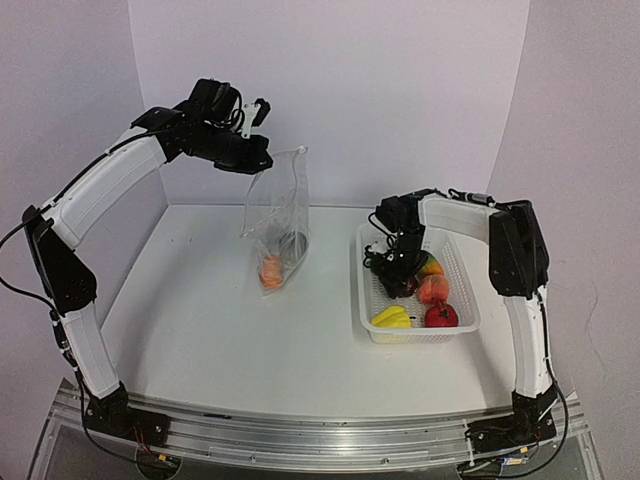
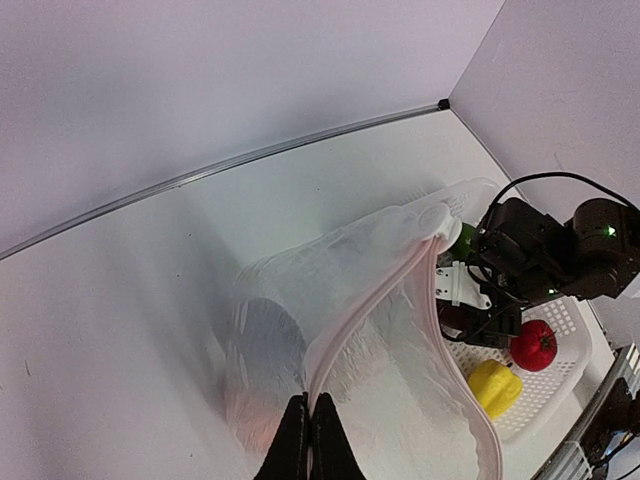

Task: Place the food in the zip-top bag and seal the zipper
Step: Pick up the fake fruit from the bin.

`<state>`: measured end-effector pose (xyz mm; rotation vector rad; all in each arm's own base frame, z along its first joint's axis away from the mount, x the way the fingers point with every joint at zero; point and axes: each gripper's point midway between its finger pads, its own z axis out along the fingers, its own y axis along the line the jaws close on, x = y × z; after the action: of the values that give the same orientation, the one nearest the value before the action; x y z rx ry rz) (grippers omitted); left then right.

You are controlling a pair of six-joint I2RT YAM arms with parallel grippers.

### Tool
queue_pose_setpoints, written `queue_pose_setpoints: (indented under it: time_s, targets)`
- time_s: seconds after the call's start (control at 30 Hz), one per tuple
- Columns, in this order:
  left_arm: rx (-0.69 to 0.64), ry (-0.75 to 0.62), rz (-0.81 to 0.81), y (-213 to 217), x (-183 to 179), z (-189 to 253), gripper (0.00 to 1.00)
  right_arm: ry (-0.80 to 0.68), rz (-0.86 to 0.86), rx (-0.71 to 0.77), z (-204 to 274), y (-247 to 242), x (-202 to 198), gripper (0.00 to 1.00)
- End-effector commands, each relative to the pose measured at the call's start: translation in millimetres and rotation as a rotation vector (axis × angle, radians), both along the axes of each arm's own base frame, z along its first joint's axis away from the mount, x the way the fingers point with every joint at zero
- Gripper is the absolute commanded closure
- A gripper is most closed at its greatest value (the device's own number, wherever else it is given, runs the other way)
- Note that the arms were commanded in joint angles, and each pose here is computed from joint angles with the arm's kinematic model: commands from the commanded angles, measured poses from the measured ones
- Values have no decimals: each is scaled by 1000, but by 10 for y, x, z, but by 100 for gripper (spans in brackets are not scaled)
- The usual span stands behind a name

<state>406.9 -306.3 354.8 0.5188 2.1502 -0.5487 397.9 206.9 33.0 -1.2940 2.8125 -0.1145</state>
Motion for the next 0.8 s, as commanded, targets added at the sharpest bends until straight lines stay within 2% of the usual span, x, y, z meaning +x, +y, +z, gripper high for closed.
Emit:
queue_pose_setpoints:
  time_s: [0.0, 0.13, 0.27, 0.37, 0.53, 0.6, 0.7, 0.77]
  targets:
    - [-62, -95, -15, -10, -33, 404, 100, -37, -18, 21, 171, 58, 89, 43]
    - [-60, -93, -15, -3, -37, 397, 100, -79, -35, 74, 442, 115, 109, 61]
    - [-62, -87, -16, -13, -33, 376, 100, -156, -57, 168, 958, 202, 84, 67]
    - [-71, -86, -20, -29, -31, 392, 100, -222, -82, 301, 1516, 339, -9, 74]
    - [-84, -77, -29, -63, -34, 394, 100, -282, -234, 731, 2759, 918, -244, 86]
    - [-87, -68, -31, -75, -34, 376, 100, -313, -208, 903, 3203, 1359, -397, 91]
    - [-94, -56, -33, -92, -34, 354, 100, -332, -188, 1159, 3713, 2002, -606, 96]
    - [-98, -49, -35, -104, -34, 340, 100, -311, -273, 1366, 3961, 2304, -552, 100]
